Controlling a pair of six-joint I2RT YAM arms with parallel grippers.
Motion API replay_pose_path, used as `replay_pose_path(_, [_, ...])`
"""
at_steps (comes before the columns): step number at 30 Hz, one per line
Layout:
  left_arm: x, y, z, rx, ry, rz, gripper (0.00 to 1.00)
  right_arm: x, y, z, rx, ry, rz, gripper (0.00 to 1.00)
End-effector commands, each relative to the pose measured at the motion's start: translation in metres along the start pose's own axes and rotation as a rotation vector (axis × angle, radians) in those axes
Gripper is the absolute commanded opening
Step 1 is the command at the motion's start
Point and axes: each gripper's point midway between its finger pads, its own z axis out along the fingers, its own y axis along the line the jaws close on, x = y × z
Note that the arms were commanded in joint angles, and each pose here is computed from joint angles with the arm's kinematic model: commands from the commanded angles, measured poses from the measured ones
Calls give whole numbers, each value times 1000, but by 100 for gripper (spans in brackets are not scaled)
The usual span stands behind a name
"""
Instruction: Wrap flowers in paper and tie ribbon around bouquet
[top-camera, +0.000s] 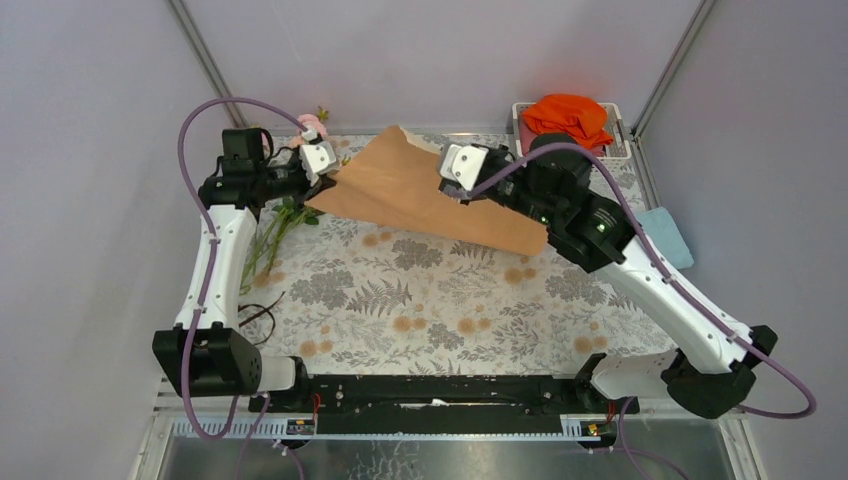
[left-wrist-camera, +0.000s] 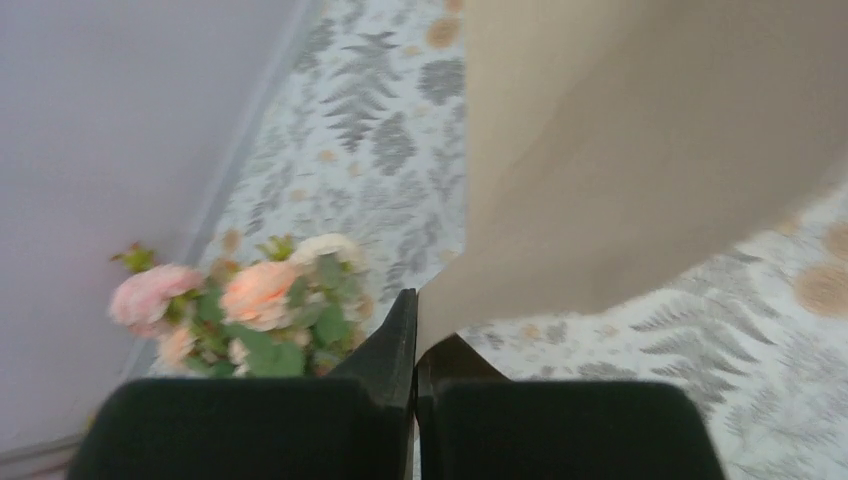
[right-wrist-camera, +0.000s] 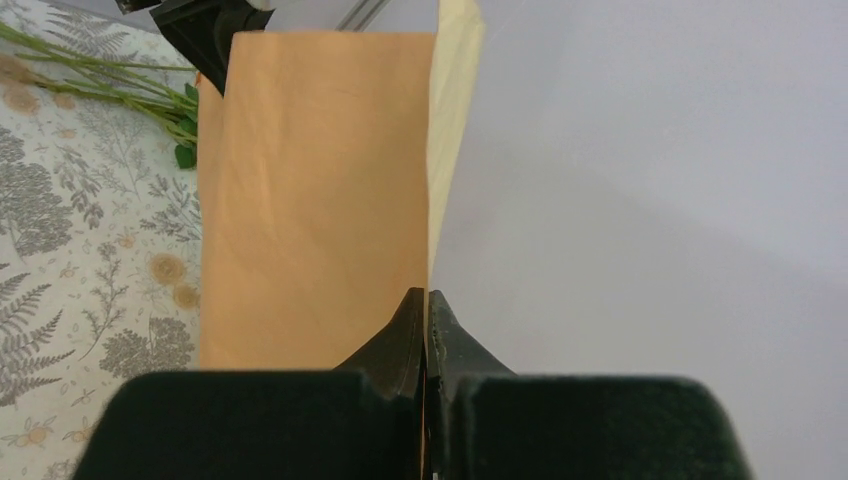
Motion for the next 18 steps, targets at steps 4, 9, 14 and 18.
replay_pose_path(4, [-55, 141, -25, -532, -90, -13, 0, 5, -97, 44, 270, -82, 26, 0])
replay_pose_path(9, [-111, 215, -58, -788, -175, 7, 0, 10, -175, 73, 510, -94, -51, 0])
replay_pose_path(14, [-152, 249, -77, -933, -214, 95, 0, -17, -220, 86, 613, -136, -153, 0])
replay_pose_path(18, [-174, 263, -102, -1050, -246, 146, 0, -42, -233, 78, 632, -205, -185, 0])
